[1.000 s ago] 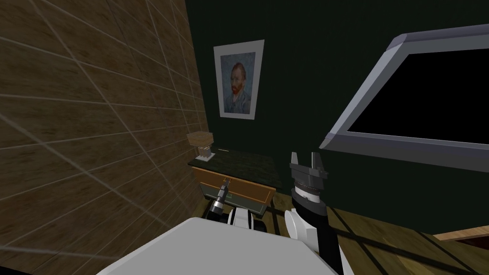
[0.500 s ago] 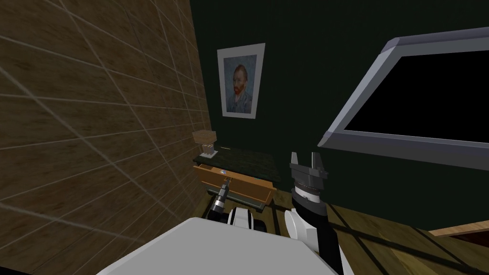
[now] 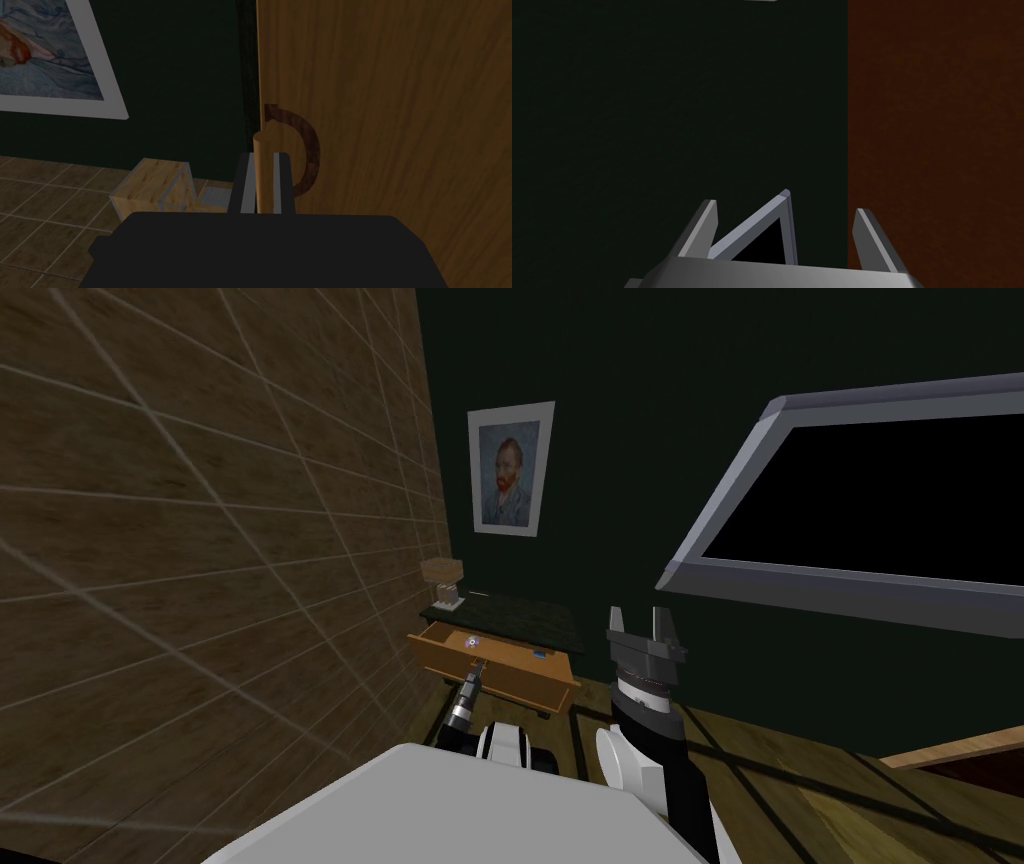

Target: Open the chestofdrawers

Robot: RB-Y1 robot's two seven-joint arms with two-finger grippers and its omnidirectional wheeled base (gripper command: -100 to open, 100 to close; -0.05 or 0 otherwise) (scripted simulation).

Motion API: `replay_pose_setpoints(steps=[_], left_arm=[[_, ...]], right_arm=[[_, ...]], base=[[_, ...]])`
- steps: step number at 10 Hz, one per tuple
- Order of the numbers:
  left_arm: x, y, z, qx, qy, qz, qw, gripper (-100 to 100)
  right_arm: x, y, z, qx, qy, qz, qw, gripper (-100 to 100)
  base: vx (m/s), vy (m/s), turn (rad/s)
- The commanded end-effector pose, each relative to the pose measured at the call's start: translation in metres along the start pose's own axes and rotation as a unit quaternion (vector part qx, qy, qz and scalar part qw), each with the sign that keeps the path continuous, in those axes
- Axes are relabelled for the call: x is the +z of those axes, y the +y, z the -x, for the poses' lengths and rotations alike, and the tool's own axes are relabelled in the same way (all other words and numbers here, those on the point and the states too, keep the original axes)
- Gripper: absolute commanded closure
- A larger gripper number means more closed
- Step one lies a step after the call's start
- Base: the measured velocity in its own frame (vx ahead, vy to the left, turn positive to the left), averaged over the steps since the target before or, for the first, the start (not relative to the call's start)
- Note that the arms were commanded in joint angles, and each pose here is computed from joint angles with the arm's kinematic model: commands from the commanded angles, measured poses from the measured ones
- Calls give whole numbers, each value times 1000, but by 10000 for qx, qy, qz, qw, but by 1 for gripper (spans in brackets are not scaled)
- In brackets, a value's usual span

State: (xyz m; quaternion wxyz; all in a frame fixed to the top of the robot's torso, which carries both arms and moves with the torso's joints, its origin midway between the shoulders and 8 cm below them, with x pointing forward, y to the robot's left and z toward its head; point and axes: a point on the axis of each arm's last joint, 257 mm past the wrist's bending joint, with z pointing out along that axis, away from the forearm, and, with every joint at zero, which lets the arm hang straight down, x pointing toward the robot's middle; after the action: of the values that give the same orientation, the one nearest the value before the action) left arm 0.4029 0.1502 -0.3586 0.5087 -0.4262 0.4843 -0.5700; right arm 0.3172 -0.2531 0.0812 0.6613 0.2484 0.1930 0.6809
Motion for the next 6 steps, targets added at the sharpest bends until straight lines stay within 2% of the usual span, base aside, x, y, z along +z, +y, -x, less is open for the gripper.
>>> replay_pose_setpoints(steps=[1,2,3,4,6], left_arm=[[3,-11,-3,3,25,-135,9999,100],[9,-7,-2,4,25,-25,10000,-100],[20,-10,-4,1,36,-26,10000,-100],[20,-10,-4,1,36,-26,10000,-100],[41,-17,-6,-7,61,-27,10000,-100]], right_arm=[[0,0,0,0,0,0,10000,0],[0,0,0,0,0,0,10000,0],[0,0,0,0,0,-1,10000,0],[0,0,0,0,0,-1,10000,0],[0,0,0,-1,0,-1,10000,0]], base=[[-210,21,24],[-127,20,23],[-70,13,46],[-34,1,-8],[-36,8,23]])
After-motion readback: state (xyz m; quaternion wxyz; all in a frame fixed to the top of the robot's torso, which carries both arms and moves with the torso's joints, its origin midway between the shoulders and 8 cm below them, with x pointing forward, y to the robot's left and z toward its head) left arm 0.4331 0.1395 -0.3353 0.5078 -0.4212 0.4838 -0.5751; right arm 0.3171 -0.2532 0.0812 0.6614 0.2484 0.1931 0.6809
